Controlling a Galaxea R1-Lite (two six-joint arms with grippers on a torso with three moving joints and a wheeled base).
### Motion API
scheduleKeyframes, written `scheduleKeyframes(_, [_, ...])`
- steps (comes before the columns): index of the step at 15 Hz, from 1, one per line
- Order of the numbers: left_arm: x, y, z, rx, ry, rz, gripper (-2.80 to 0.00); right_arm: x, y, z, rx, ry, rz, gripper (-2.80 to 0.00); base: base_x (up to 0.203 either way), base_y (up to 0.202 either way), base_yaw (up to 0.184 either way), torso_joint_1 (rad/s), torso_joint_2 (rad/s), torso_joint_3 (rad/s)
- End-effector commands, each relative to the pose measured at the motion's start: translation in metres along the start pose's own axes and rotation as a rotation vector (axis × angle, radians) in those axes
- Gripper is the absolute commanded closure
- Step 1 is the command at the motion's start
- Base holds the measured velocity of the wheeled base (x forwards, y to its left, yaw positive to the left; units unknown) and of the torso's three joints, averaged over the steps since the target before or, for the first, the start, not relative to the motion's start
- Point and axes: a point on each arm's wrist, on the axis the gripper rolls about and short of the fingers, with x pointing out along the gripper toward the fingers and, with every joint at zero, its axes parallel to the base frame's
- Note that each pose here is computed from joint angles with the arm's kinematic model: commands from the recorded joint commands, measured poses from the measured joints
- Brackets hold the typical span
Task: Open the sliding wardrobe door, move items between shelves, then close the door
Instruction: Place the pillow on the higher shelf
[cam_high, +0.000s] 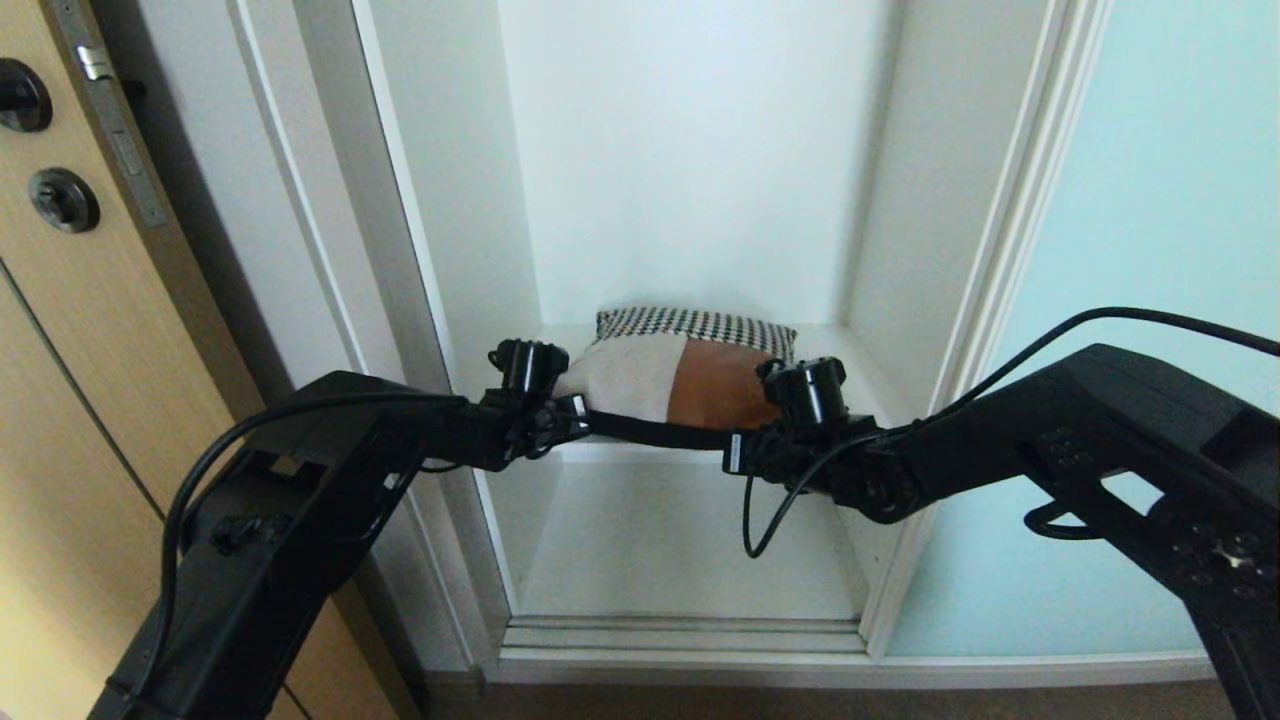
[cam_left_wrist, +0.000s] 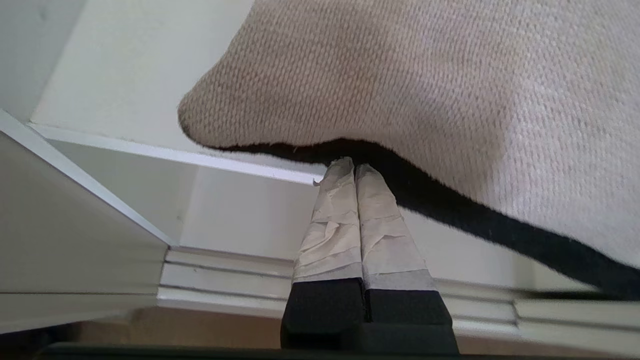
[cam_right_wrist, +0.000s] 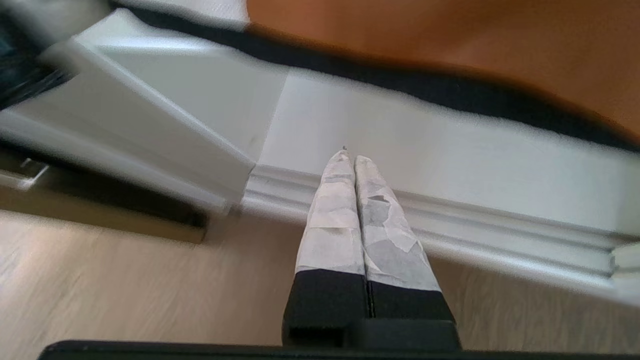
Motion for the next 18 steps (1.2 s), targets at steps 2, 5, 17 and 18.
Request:
scheduleKeyframes(2, [-0.020,-0.002,0.013,-0.006,0.039,-0.096,0.00,0.040,-0.018,-0.002,0.016,-0.076,-0.117,0.00,0.000,0.000,0.000,0.000,0.00,0.000])
scheduleKeyframes(5, [-0.017,-0.001,0.009,0.000,0.045,-0.093,0.00,0.051,-0.030,0.011,0.030,-0.108,-0.185,0.00,0.000,0.000,0.000,0.000,0.00,0.000])
scheduleKeyframes(17, [-0.011,0.009,-0.018,0.045,0.033,-0.107,0.00,0.044,-0.023,0.021,0.040,-0.113,-0.195,0.00,0.000,0.000,0.000,0.000,0.00,0.000])
scheduleKeyframes(18, [-0.011,0.009,-0.019,0.044,0.035,-0.109,0.00,0.041,-0.023,0.023,0.042,-0.114,-0.195,0.00,0.000,0.000,0.000,0.000,0.00,0.000])
